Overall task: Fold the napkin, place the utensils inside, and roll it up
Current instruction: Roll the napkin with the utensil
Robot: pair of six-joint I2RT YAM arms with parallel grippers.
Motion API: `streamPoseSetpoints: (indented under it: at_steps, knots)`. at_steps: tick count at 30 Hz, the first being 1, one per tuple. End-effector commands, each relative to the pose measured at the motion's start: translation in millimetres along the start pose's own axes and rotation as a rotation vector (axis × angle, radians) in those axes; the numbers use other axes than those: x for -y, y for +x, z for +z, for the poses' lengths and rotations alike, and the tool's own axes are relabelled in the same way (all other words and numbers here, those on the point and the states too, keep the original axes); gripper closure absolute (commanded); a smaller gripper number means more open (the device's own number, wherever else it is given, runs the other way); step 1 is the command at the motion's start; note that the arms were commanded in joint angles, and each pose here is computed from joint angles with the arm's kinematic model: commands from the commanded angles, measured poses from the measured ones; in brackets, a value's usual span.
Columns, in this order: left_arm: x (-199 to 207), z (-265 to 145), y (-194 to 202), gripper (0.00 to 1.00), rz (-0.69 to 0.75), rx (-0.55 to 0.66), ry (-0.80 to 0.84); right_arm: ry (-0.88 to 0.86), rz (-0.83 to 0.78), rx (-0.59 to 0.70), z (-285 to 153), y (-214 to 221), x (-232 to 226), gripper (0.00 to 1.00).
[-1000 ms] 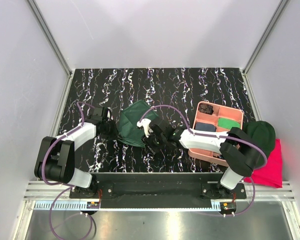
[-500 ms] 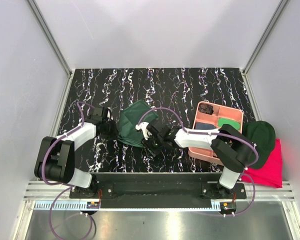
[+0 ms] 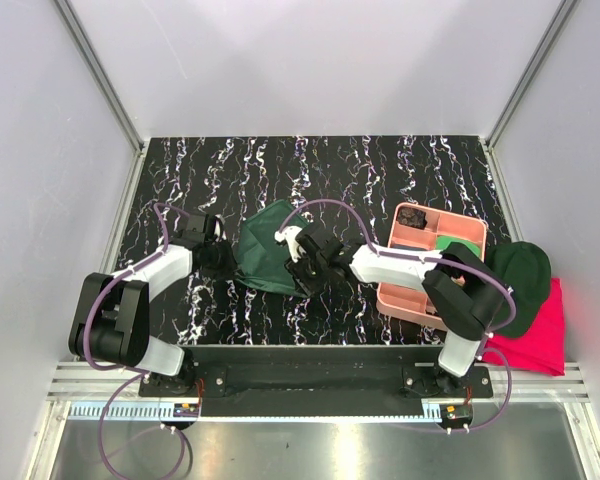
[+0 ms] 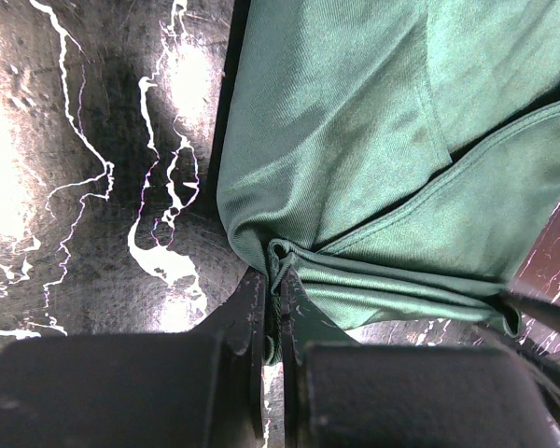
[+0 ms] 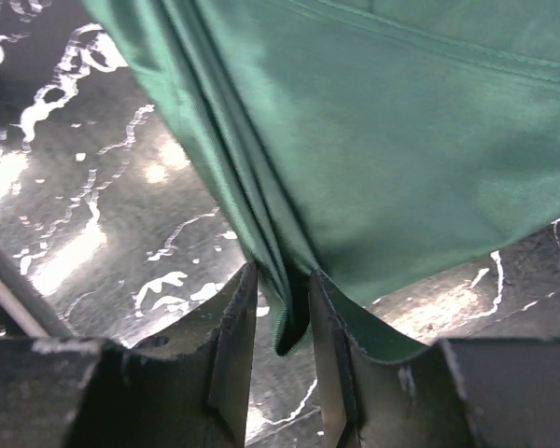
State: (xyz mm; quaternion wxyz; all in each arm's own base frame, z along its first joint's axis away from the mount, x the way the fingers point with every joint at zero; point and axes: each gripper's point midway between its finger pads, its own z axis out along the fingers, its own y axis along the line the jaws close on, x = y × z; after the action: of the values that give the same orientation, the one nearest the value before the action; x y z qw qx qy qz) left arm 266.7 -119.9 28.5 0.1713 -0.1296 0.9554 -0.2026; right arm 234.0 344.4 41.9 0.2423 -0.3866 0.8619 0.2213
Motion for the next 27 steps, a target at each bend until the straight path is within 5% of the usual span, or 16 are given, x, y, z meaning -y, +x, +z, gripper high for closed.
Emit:
streamPoseSetpoints:
  at_steps: [1,9,18,27]
  knots:
    - [8,-2,-13,1.0,0.021,0.022,0.025,0.025,-0.001,-0.017,7,-1,12,0.62]
    - [8,-2,-13,1.0,0.022,0.024,0.024,0.042,0.027,-0.059,10,17,17,0.64]
    - [9,-3,-13,1.0,0.023,0.029,0.027,0.182,0.045,-0.103,12,36,42,0.94]
    - [5,-5,-15,1.0,0.02,0.044,0.006,0.212,0.042,-0.142,13,42,48,0.96]
